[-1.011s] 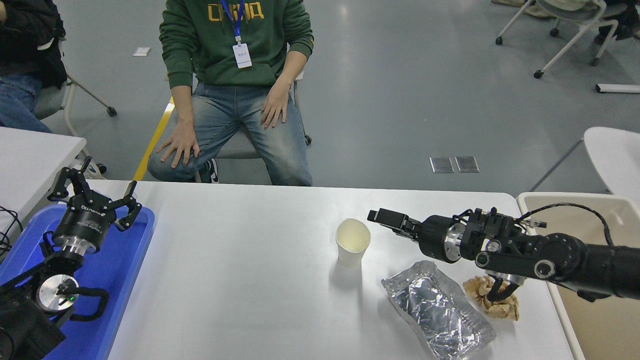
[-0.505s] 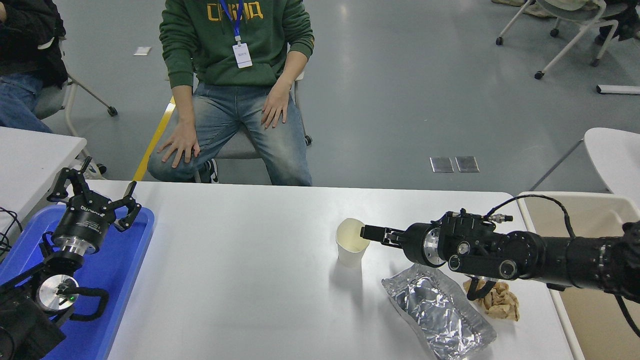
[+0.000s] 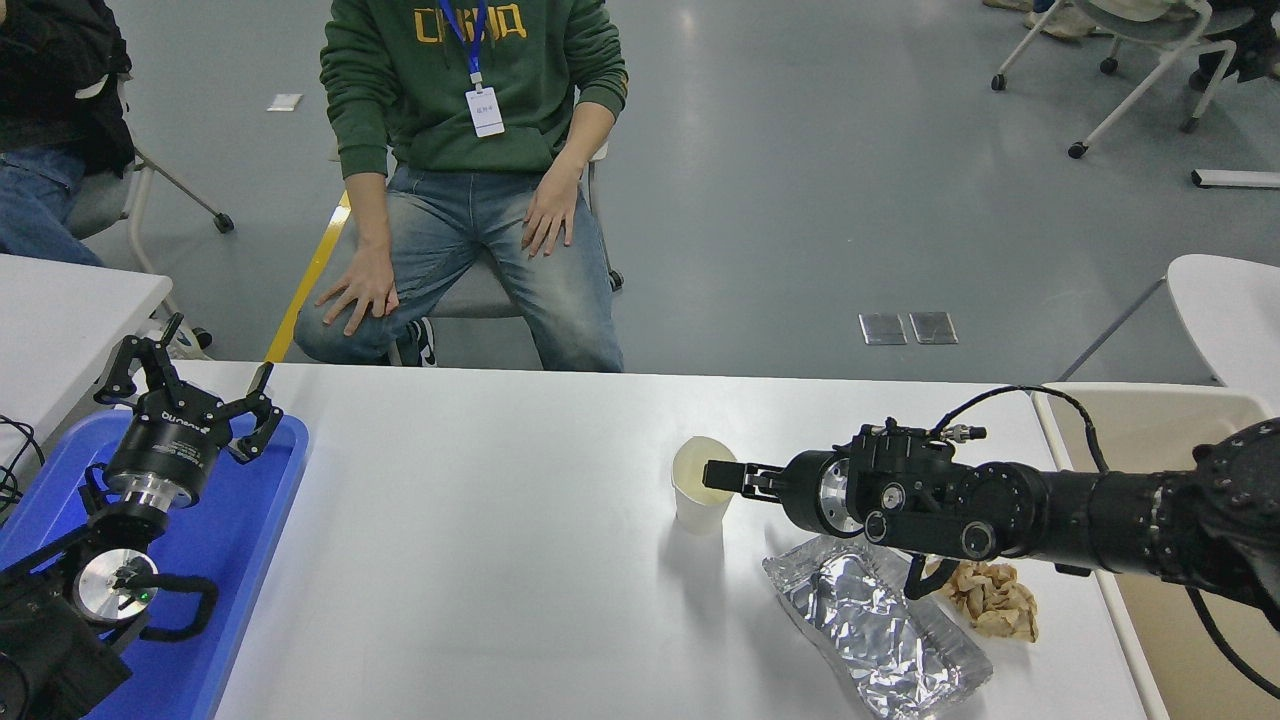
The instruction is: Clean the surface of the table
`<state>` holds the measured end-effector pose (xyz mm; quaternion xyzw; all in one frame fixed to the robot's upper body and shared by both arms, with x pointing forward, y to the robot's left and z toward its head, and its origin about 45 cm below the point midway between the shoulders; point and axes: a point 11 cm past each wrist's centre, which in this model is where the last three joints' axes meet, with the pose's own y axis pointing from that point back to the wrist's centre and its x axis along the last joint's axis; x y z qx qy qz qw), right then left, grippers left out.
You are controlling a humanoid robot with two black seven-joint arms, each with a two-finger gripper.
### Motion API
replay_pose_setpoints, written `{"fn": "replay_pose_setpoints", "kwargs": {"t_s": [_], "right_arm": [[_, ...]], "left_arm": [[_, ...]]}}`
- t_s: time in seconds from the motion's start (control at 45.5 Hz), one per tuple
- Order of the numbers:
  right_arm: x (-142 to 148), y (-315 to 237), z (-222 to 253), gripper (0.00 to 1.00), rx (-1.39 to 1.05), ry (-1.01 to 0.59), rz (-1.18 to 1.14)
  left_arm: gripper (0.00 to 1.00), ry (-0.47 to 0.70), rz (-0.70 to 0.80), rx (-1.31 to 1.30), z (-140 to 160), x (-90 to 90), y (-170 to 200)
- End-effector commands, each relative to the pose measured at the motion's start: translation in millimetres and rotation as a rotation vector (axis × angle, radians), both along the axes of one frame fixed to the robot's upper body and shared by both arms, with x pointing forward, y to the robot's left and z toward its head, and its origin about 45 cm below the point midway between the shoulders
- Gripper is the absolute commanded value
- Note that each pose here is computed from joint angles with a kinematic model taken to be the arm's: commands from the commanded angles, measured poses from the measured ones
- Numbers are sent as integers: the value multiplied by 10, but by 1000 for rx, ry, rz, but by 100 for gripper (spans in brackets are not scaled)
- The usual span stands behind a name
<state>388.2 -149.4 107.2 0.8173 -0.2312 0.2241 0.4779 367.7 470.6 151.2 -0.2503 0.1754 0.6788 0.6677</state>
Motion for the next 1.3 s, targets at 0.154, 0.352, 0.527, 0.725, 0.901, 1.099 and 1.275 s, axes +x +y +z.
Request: {"fn": "replay_pose_setpoints", "kwargs": {"t_s": [0.154,0.352,0.527,0.725,0.901,1.099,1.275], "right_arm": [[108,4,-84,71,-79,-3,19],[131,-16,-60,0,-128,24,40],[137,27,-15,0,-151,42,57],[153,144,63,0,-138,37,75],[237,64,252,0,-137,25,73],[351,-238,690,0,-132,1,48],[386,-629,1087,0,-133,-12,3]], "left_arm": [[100,0,0,0,0,0,0],[100,0,0,0,0,0,0],[100,0,0,0,0,0,0],[100,0,0,0,0,0,0],[100,0,0,0,0,0,0],[100,0,0,0,0,0,0],[100,-1,1,-1,2,1,1]]}}
